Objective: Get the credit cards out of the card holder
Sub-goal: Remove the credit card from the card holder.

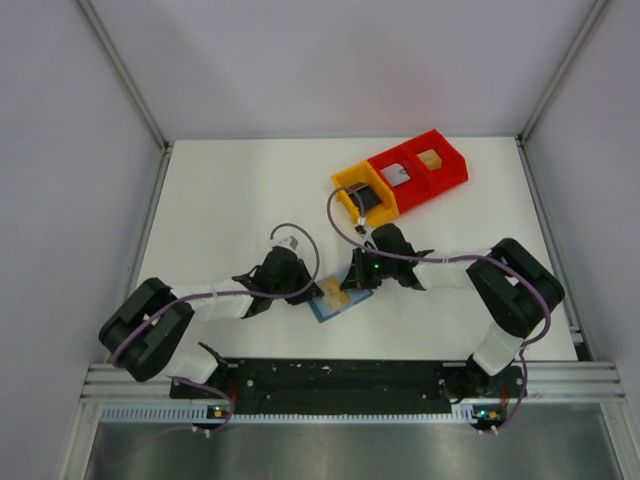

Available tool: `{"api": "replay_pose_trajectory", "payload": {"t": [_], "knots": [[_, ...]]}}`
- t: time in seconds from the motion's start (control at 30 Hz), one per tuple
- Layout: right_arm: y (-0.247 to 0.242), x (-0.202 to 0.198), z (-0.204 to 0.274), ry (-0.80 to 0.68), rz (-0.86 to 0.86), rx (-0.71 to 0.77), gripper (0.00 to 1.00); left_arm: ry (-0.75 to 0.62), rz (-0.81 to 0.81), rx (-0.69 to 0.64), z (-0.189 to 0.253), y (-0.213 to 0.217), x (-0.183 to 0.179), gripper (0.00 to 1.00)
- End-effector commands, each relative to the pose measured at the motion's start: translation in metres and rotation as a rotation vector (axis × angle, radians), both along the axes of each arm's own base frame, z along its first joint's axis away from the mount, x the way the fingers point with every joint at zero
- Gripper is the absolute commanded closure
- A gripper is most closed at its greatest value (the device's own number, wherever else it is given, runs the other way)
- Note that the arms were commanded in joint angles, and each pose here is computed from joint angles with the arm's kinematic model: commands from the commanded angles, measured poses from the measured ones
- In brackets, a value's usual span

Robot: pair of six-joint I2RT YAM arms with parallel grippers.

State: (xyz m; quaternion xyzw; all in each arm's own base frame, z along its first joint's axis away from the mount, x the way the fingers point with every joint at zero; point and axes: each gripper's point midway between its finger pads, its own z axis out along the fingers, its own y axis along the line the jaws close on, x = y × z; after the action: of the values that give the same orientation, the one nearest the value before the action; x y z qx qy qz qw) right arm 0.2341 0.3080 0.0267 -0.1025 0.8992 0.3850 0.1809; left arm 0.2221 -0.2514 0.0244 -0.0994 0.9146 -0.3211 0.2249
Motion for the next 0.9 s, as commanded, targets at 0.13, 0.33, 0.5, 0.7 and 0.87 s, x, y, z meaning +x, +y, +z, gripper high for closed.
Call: {"api": "replay_pose_trajectory", "payload": {"t": [0.13,0.33,0.5,0.7,0.87], "knots": [[-0.018,0.022,0.003,-0.074,-0.072,-0.064,1.0,0.072,0.005,0.133,-0.029,0.023,-0.014,0.86],[-0.024,0.023,0.002,-0.08,-0.085,-0.076,1.0,0.073,0.005,0.139,-0.029,0.024,-0.014,0.86],[-0.014,0.019,0.01,-0.076,-0.022,-0.018,0.97,0.068,0.003,0.138,-0.028,0.023,-0.014,0.86],[-0.008,0.014,0.006,-0.041,0.009,0.009,0.86,0.068,0.001,0.135,-0.028,0.023,-0.015,0.86],[-0.003,0.01,0.004,-0.018,0.029,0.034,0.84,0.068,-0.003,0.132,-0.028,0.022,-0.015,0.86]]}}
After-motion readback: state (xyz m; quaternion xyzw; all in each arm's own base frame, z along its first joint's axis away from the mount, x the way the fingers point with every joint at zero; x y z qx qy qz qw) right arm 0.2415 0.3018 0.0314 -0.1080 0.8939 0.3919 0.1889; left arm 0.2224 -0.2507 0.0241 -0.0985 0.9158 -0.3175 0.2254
